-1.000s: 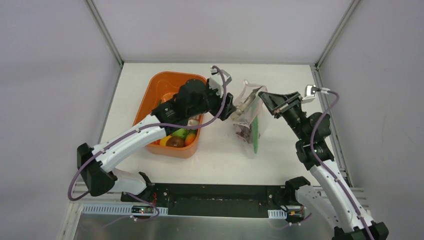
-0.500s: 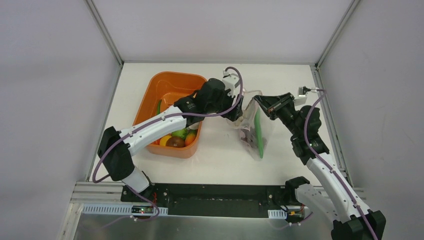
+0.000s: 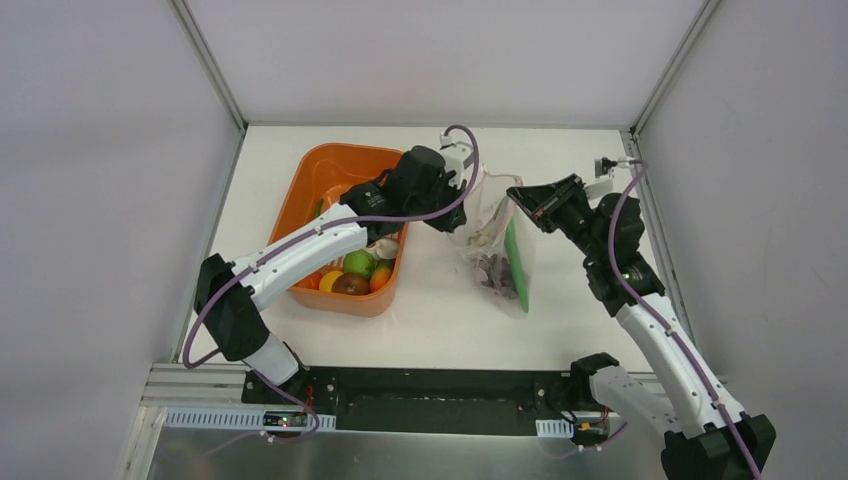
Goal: Place the food in the zip-top bag and seal the zipper
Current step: Adjust the zipper food storage bag at the center of the board.
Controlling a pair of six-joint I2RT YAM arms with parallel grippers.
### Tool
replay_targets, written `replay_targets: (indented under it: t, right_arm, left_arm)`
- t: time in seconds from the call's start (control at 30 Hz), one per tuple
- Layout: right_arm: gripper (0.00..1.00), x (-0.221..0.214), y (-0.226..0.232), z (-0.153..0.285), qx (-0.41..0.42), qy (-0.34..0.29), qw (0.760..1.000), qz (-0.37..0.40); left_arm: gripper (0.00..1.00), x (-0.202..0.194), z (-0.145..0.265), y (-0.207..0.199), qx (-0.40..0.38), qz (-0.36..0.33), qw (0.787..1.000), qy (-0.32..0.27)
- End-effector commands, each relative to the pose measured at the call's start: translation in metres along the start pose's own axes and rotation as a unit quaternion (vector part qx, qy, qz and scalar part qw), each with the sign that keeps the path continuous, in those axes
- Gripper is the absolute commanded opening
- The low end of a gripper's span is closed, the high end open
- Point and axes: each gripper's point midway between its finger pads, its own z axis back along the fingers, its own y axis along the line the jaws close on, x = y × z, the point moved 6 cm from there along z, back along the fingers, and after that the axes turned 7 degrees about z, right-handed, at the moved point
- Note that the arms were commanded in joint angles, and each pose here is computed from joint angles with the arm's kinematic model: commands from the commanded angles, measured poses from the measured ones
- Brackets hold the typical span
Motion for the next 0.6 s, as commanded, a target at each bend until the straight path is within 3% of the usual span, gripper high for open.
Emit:
replay_targets:
  t: [0.0,0.13,0.23,0.33,0.43,0.57]
  right_arm:
    - [0.09,0.020,0.028,0.013,0.008,-0.006,0.990,0.138]
    - [0.12,0.026,-0.004,0.020,-0.063,-0.070,0.982,0.166]
    - [0.09,0.017,-0.032,0.008,-0.135,-0.016,0.977,0.167]
    - [0.04,0.002,-0.014,-0.002,-0.066,0.067,0.983,0.158]
    - [0.05,0.002,0.014,-0.002,0.043,0.042,0.990,0.131]
    - [0.04,0.012,0.025,0.001,0.062,0.002,0.990,0.125]
  left_arm:
    - [0.00,0.078,0.081,-0.040,-0.074,-0.020,0.989,-0.130]
    - [0.00,0.081,0.075,-0.034,-0.063,-0.011,0.988,-0.139]
    - [0.00,0.072,0.038,-0.021,-0.080,0.052,0.994,-0.058]
    - [0.00,0.078,0.045,-0.039,-0.128,0.046,0.988,-0.065]
    - [0.00,0.079,0.050,-0.038,-0.114,0.032,0.990,-0.072]
    - [0.00,0.072,0.043,-0.038,-0.128,0.045,0.990,-0.048]
